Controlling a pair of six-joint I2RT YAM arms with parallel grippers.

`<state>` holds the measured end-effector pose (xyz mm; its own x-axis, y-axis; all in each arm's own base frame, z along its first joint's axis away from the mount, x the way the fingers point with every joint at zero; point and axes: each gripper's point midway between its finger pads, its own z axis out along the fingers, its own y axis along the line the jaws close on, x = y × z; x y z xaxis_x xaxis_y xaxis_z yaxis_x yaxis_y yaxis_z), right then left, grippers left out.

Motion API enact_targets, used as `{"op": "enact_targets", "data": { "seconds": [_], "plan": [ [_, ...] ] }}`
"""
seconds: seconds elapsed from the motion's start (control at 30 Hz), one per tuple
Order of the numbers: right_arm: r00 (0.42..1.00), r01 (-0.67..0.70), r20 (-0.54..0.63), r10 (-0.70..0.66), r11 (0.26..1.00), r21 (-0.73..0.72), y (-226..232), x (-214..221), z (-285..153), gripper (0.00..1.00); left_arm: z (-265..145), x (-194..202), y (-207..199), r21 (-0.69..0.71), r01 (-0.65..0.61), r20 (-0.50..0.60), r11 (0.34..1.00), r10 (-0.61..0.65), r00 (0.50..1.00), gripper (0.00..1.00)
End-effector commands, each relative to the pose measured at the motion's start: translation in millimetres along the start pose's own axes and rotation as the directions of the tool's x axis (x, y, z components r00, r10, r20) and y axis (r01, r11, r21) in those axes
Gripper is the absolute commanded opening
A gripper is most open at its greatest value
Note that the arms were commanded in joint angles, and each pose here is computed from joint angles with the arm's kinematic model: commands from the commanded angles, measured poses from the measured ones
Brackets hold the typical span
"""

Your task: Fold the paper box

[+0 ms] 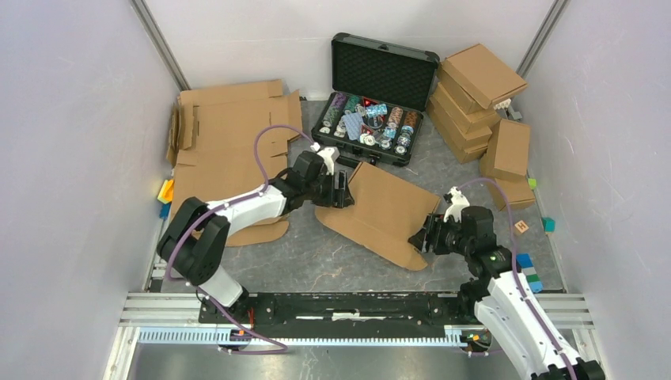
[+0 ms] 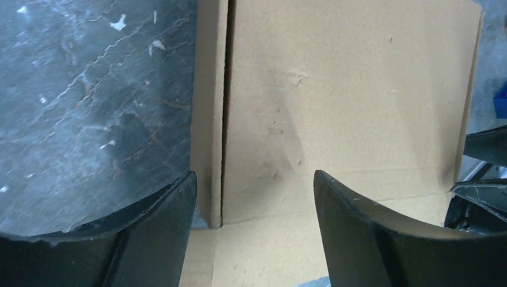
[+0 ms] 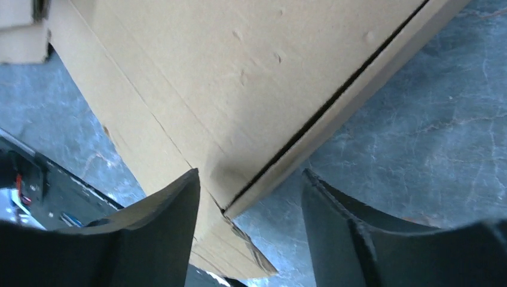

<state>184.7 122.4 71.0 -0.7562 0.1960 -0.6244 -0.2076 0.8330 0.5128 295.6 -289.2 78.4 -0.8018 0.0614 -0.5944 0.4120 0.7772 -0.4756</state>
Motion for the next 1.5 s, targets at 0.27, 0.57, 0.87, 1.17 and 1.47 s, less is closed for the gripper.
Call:
{"op": "enact_targets", "data": {
  "seconds": [0.27,0.57,0.87,1.17,1.47],
  "plan": [
    [0.951,0.234,0.133,-0.281,0.929,0.288,-11.6,-94.9,-44.9,0.96,-97.7,4.4,19.0,-0.159,0.088,0.244,0.983,-0.048,0.969,0.90],
    [0.937,0.268,0.187,-0.294,0.951,0.151,10.4,-131.3,1.9,0.91,-99.5,92.1,-8.7,0.031,0.185,0.081,0.982,-0.187,0.979,0.02],
    [0.942,0.219,0.230,-0.243,0.968,0.126,-21.9,-158.4,53.8,0.93,-80.5,127.1,-26.6,0.126,0.227,0.034,0.966,-0.233,0.972,0.02],
    [0.974,0.202,0.121,-0.194,0.977,-0.062,-20.4,-137.1,96.7,0.84,-65.3,138.6,-26.0,0.166,0.275,0.017,0.947,-0.282,0.959,0.02],
    [0.994,0.086,0.078,-0.078,0.991,-0.099,-21.3,-91.0,85.6,0.70,-53.3,143.9,-18.4,0.184,0.335,0.046,0.924,-0.348,0.936,0.02]
  ]
}}
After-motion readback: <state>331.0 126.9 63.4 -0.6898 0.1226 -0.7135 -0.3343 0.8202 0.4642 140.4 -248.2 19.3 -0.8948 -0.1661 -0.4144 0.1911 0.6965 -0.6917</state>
